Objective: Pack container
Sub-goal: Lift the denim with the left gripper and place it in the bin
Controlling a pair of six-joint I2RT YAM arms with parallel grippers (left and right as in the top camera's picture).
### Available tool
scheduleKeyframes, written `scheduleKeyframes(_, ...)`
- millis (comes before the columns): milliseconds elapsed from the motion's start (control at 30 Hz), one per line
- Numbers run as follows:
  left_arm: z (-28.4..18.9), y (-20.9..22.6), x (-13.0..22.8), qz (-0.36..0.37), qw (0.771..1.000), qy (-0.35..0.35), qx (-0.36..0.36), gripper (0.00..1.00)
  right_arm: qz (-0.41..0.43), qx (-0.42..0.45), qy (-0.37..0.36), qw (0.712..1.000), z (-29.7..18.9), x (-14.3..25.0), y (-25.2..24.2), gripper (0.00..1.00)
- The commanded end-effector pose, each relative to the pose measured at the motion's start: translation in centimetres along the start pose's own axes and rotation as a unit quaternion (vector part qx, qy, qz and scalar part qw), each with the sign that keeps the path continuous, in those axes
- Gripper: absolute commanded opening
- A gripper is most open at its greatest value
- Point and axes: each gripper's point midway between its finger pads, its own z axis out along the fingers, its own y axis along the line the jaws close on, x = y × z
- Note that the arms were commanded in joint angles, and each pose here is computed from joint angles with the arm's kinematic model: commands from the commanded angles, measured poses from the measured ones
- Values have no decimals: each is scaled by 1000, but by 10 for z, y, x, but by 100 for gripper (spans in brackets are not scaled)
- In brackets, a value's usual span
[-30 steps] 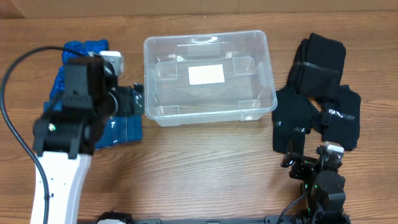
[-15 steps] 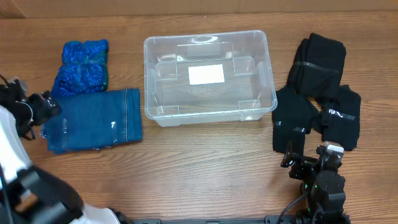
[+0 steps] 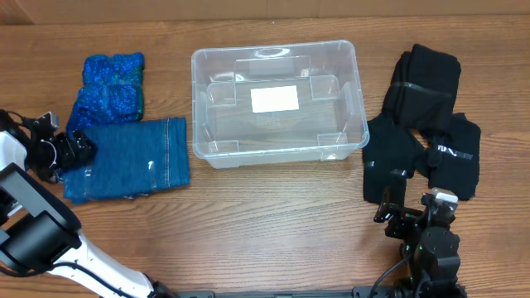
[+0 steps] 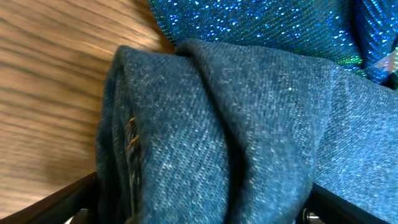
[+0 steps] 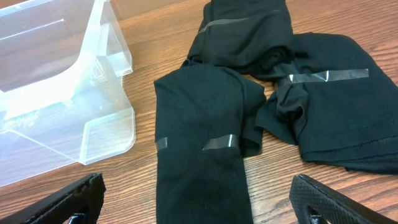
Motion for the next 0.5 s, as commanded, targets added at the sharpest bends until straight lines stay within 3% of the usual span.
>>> scheduleKeyframes(0,31,-23,20,-8,995,37,88,46,0,8,3,1000,2,5,-4,100)
scheduleKeyframes(67,19,-38,15,-18,992,29,123,13,0,8,3,1000,2,5,-4,100)
scheduleKeyframes(100,8,-45,10,-33,990,24,135,4,0,7,3,1000,2,5,-4,100)
scheduleKeyframes(233,-72,-74,-24,-91,985,0,148,4,0,8,3,1000,2,5,-4,100)
scheduleKeyframes(300,-149,-125,-44,-72,970,-56,223,4,0,8,3,1000,2,5,-4,100)
scheduleKeyframes(367,-227,-164,-45,-80,962,-116,234,4,1,8,3,1000,2,5,-4,100)
scheduleKeyframes(467,-301,-223,-27,-64,943,-174,275,4,0,7,3,1000,2,5,-4,100)
